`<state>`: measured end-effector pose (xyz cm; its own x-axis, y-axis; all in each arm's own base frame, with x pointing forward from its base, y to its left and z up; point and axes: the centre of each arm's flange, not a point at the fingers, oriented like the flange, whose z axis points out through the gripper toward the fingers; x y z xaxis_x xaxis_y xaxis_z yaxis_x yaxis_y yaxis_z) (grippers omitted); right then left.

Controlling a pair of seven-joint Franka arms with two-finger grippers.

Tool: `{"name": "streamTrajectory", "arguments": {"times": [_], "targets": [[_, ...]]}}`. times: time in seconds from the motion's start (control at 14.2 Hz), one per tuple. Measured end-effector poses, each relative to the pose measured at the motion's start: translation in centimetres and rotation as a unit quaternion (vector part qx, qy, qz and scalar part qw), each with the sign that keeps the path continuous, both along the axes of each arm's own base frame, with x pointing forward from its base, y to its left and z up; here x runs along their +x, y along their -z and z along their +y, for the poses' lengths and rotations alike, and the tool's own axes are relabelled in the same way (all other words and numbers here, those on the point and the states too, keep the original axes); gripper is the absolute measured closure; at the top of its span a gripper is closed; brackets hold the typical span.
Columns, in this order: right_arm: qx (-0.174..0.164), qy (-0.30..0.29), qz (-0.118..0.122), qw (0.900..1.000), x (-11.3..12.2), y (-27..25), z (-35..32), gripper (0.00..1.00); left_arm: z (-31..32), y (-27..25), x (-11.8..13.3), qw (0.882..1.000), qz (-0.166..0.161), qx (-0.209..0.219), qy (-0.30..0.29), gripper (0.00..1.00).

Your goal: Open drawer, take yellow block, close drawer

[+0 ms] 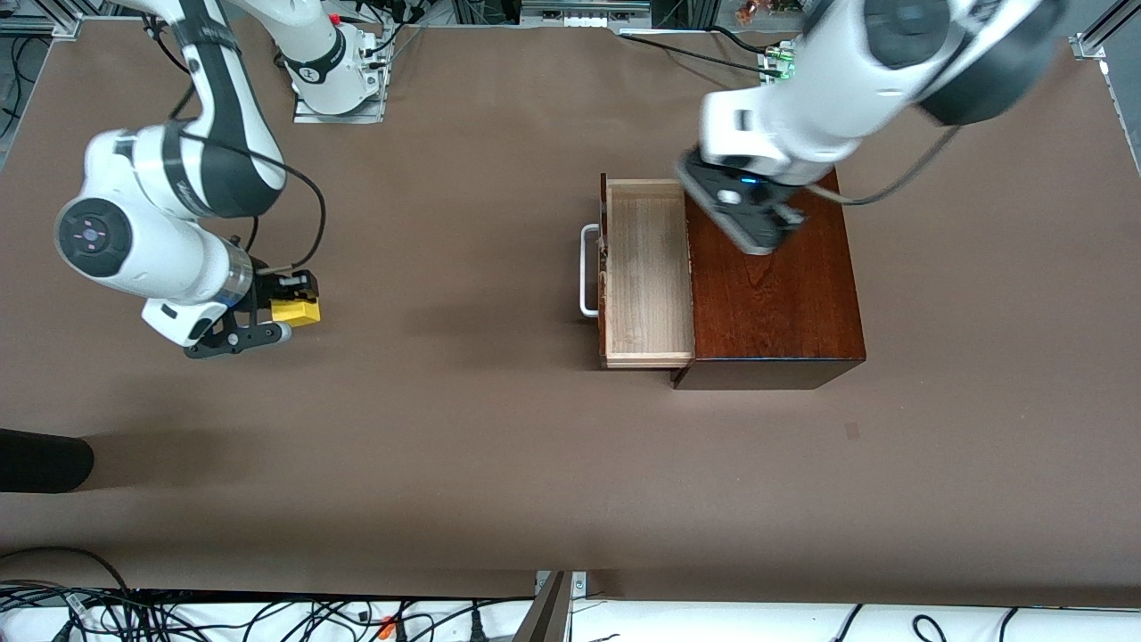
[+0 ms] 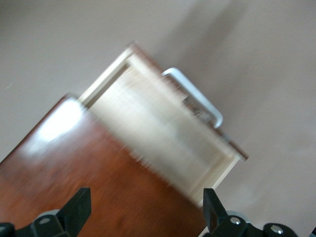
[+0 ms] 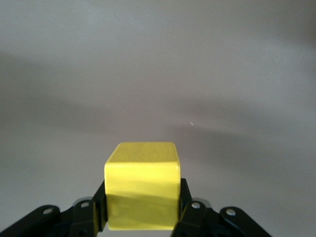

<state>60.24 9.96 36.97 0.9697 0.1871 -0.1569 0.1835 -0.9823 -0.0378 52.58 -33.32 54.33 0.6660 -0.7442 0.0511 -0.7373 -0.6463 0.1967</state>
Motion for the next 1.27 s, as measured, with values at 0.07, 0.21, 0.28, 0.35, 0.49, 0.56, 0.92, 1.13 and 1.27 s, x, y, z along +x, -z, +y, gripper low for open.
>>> {"name": "streamTrajectory", "arguments": {"times": [0.07, 0.21, 0.28, 0.35, 0.49, 0.56, 0.92, 1.13, 1.27], "targets": [[-0.001, 0.005, -0.004, 1.0, -0.4, 1.7, -0.4, 0.45, -2.6, 1.1, -0.6, 1.0, -0.005, -0.014, 0.025, 0.0], [-0.003, 0.014, -0.013, 1.0, -1.2, 4.4, -1.3, 0.45, -7.4, 3.8, -2.1, 0.995, -0.022, -0.017, 0.093, 0.0], [-0.004, 0.018, -0.016, 1.0, -1.5, 5.6, -1.8, 0.45, -9.5, 5.1, -2.9, 0.992, -0.031, -0.01, 0.125, 0.0], [-0.005, 0.023, -0.018, 1.0, -1.8, 6.6, -2.3, 0.45, -11.4, 6.2, -3.6, 0.987, -0.041, 0.0, 0.155, 0.0], [-0.008, 0.029, -0.016, 0.999, -1.9, 8.3, -3.1, 0.45, -14.8, 8.2, -5.0, 0.973, -0.063, 0.025, 0.22, 0.0], [-0.01, 0.032, -0.014, 0.999, -1.9, 9.2, -3.5, 0.45, -16.2, 9.4, -5.7, 0.965, -0.071, 0.039, 0.249, 0.0], [-0.02, 0.053, -0.017, 0.998, -1.5, 13.5, -3.8, 0.45, -18.5, 15.7, -6.2, 0.925, -0.071, 0.08, 0.365, 0.0], [-0.026, 0.061, -0.018, 0.998, -1.5, 15.6, -3.8, 0.45, -18.9, 17.7, -6.5, 0.916, -0.06, 0.086, 0.387, 0.0], [-0.028, 0.063, -0.016, 0.997, -1.5, 16.4, -3.9, 0.45, -19.2, 18.7, -6.8, 0.912, -0.057, 0.093, 0.395, 0.0]]}}
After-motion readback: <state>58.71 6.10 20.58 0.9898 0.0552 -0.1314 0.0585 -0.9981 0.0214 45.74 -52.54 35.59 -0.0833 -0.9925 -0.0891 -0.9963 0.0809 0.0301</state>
